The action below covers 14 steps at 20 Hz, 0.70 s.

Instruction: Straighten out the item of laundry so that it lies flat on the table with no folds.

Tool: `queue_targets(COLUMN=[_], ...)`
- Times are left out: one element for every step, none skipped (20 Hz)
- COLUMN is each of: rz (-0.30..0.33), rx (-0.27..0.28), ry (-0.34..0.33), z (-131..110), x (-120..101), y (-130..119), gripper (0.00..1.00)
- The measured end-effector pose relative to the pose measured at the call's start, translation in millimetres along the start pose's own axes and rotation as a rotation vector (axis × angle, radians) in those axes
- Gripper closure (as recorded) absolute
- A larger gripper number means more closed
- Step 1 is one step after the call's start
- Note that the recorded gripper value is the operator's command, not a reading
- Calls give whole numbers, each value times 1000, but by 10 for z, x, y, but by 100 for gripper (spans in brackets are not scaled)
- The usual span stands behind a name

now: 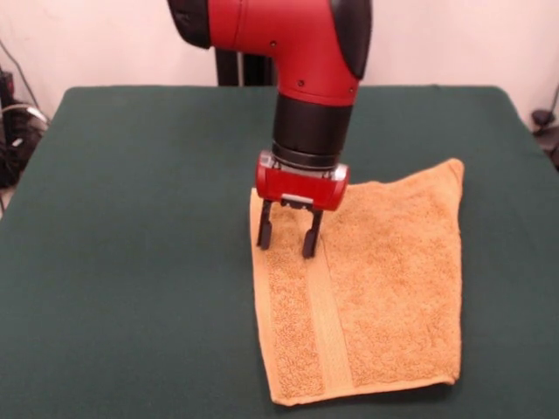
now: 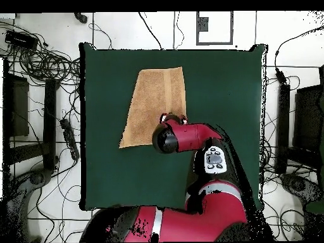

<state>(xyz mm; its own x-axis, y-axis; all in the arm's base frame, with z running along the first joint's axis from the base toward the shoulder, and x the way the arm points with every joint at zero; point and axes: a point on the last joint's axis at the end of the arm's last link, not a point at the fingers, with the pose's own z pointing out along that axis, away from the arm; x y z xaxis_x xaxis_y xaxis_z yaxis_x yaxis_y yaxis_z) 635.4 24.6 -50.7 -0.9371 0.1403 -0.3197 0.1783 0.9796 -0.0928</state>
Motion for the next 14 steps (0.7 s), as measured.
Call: queue_targets(rz=[1, 2, 4, 5, 7, 9, 13, 17, 27, 30, 34, 38, 39, 38], rx=[-1, -2, -1, -1, -1, 0, 1, 2, 5, 6, 7, 9, 11, 11], ry=[-3, -6, -6, -6, -6, -7, -9, -11, -15, -16, -18, -21, -24, -25], z=[-1, -3, -9, -14, -32, -49, -76, -103, -161, -179, -199, -220, -239, -249], x=[-6, -11, -11, -10, -15, -19, -33, -48, -78, -89, -104, -119, -134, -137], y=[-4, -12, -21, -29, -45, -60, -83, -106, -170, -191, -221, -251, -277, -288], gripper=[0, 0, 0, 0, 0, 0, 0, 0, 0, 0, 0, 0, 0, 0])
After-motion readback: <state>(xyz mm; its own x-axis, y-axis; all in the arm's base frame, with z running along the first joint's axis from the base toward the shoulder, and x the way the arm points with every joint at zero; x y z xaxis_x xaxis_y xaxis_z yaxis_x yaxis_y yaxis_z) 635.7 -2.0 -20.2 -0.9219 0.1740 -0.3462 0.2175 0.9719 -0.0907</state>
